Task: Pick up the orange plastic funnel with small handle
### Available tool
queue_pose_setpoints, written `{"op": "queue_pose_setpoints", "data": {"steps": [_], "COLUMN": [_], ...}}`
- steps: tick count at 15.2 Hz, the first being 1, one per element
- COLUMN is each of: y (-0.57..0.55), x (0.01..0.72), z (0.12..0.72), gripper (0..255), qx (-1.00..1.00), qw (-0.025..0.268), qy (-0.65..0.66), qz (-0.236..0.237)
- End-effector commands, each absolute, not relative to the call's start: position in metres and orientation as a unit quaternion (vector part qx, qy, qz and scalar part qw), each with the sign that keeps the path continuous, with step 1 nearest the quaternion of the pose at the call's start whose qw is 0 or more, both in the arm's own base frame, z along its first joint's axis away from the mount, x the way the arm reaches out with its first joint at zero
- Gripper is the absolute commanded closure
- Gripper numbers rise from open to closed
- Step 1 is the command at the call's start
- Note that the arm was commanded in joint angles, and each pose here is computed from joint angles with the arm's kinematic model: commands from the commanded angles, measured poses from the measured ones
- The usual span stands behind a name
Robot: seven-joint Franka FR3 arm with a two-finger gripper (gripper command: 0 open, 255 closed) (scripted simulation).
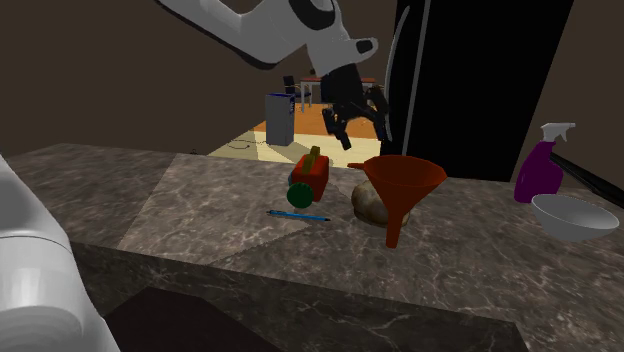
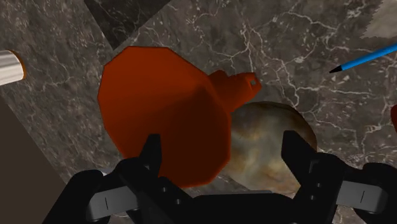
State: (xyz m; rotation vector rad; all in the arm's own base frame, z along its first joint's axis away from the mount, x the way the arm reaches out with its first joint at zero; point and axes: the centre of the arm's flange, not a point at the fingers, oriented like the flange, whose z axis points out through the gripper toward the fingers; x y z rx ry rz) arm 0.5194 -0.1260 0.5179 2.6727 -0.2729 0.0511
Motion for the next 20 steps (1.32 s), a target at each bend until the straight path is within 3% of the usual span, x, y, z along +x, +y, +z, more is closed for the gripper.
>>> {"op": "queue_pose_setpoints", "data": {"steps": [1, 10, 11, 20], "y": [-0.141, -0.141, -0.142, -0.141], "x": [0.534, 0.534, 0.534, 0.534], "z": [0.508, 0.468, 0.468, 0.468], "gripper": [0, 0, 255, 255], "qx": [0.965, 0.965, 0.965, 0.965], "qw": [0.238, 0.238, 0.238, 0.238], "qy": [-0.112, -0.112, -0.112, -0.112], "qz": [0.014, 0.014, 0.014, 0.014]}}
